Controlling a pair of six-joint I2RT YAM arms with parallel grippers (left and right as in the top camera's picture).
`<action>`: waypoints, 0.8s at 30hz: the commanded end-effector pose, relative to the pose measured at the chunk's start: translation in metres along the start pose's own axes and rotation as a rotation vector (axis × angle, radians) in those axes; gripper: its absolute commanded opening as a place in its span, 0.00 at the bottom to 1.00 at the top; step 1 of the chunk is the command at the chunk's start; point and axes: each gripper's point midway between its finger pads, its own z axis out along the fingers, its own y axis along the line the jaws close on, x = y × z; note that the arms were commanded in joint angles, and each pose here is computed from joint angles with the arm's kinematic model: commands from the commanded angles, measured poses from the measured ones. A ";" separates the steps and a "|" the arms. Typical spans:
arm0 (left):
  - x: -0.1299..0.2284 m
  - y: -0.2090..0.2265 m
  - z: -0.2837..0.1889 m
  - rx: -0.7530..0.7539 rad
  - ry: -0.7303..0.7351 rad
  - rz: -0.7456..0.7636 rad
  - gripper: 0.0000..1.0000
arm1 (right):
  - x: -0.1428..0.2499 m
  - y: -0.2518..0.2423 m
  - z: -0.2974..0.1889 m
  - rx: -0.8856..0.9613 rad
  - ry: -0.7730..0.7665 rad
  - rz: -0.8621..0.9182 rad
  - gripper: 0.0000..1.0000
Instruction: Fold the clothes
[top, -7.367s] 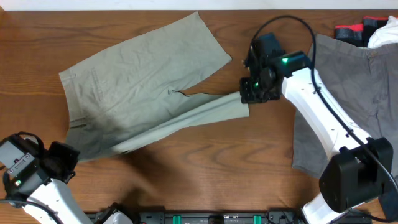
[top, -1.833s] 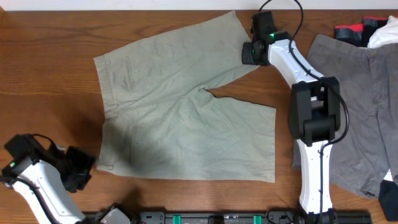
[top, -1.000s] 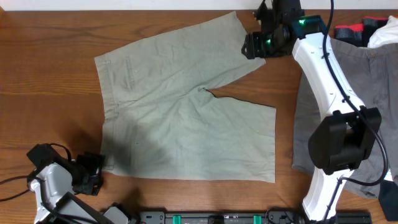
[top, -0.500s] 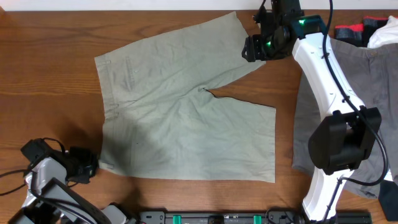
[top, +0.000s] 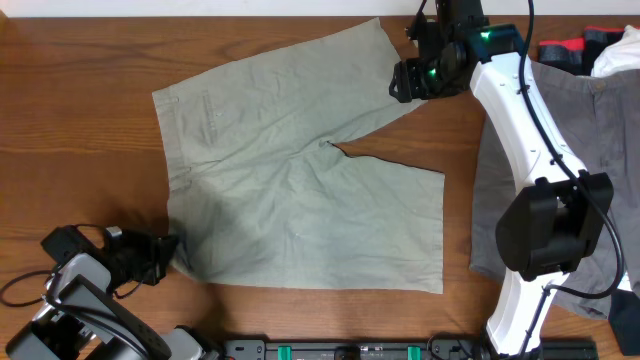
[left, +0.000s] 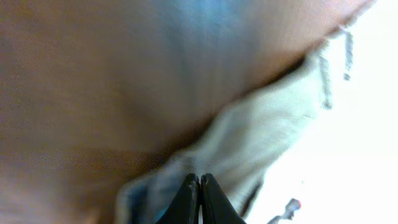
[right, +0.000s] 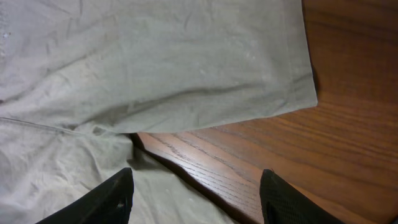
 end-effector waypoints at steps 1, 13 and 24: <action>0.010 -0.024 -0.002 0.113 0.073 0.009 0.06 | 0.000 -0.004 0.001 0.006 0.004 -0.019 0.63; 0.010 -0.022 -0.004 0.097 0.066 0.071 0.17 | 0.002 -0.009 0.000 0.013 0.010 -0.066 0.65; -0.003 0.024 -0.036 -0.115 -0.016 0.146 0.41 | 0.004 -0.031 -0.005 0.037 0.016 -0.034 0.69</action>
